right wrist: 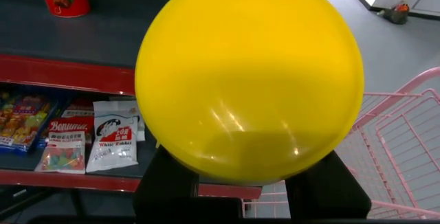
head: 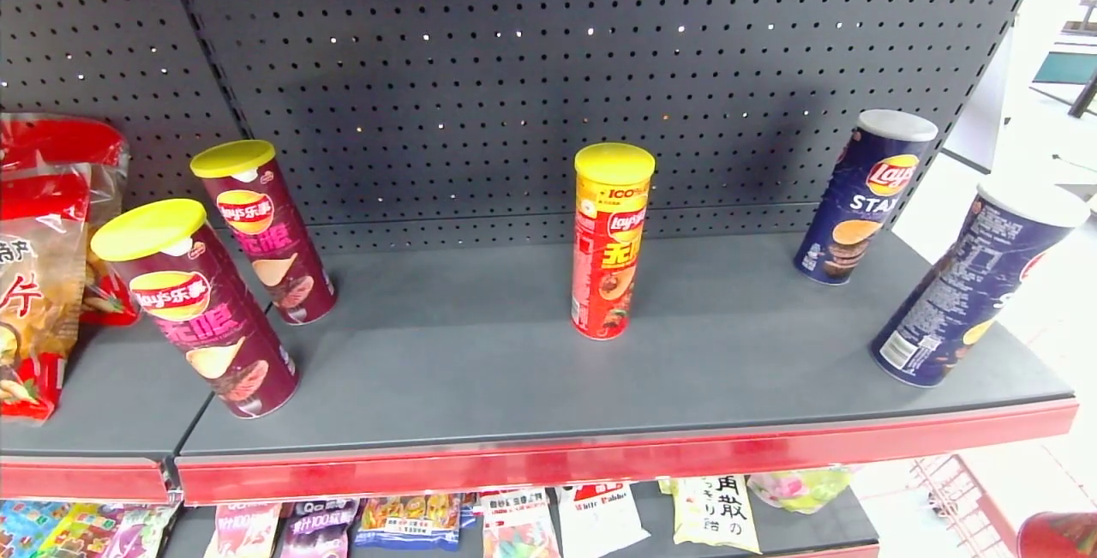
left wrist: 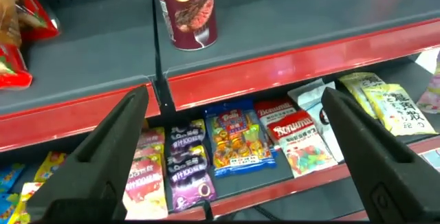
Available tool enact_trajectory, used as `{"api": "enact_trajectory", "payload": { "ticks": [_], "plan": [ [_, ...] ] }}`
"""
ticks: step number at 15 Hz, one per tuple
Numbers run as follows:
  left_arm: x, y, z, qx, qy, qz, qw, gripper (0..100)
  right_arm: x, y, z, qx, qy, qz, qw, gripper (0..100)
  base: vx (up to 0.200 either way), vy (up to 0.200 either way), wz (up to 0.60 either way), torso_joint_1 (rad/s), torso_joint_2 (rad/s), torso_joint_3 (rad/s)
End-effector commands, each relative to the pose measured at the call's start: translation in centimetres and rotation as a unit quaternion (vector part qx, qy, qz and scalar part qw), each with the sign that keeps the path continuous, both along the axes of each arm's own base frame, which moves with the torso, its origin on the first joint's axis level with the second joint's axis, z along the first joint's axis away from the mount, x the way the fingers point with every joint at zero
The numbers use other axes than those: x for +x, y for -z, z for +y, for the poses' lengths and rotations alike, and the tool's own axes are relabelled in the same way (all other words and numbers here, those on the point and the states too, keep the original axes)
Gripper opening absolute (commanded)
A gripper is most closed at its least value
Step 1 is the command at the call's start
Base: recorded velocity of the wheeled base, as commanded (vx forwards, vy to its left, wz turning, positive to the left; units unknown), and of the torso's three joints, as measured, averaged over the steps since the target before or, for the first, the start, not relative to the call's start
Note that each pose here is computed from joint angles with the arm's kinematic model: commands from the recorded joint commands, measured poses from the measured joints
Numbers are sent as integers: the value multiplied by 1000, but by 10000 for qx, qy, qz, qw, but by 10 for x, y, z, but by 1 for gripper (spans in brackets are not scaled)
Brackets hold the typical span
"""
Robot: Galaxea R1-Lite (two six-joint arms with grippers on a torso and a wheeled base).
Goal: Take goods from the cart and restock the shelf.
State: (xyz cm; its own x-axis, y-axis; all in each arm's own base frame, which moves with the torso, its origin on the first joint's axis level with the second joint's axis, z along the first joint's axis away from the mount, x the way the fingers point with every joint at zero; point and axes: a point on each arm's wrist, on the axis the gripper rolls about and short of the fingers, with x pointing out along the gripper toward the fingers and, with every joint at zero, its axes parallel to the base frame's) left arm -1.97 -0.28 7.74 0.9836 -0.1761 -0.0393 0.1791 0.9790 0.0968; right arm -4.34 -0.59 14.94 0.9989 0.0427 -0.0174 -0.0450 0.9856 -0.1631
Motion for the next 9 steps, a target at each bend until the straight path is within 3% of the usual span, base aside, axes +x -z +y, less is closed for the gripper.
{"api": "enact_trajectory", "payload": {
  "ticks": [1,2,3,4,5,6,7,9],
  "plan": [
    [0,0,0,-53,-13,41,10000,100,0,1,0,-8,-1,12,10000,0,0,0,0,0,0,0],
    [-2,-22,0,-426,49,-283,9987,100,0,1,0,-9,7,20,10000,0,0,0,0,0,0,0],
    [13,-86,0,-1196,75,-190,9926,100,0,1,0,-9,14,20,10000,0,0,0,0,0,0,0],
    [27,-122,-1,-1592,85,-128,9871,100,1,2,0,-19,6,42,10000,0,0,0,0,0,0,0],
    [34,-152,-2,-1553,392,-266,9867,100,1,4,0,-30,-1,73,10000,0,0,0,0,0,0,0],
    [38,-150,-6,-1057,1297,-136,9858,100,3,4,0,-34,-2,118,9999,0,0,0,0,0,0,0],
    [39,-142,-11,-612,2257,12,9723,100,4,4,0,-38,-2,156,9999,0,0,0,0,0,0,0],
    [56,-134,-16,-213,2946,379,9546,100,6,2,1,-94,-11,177,9998,0,0,0,0,0,0,0]
  ]
}}
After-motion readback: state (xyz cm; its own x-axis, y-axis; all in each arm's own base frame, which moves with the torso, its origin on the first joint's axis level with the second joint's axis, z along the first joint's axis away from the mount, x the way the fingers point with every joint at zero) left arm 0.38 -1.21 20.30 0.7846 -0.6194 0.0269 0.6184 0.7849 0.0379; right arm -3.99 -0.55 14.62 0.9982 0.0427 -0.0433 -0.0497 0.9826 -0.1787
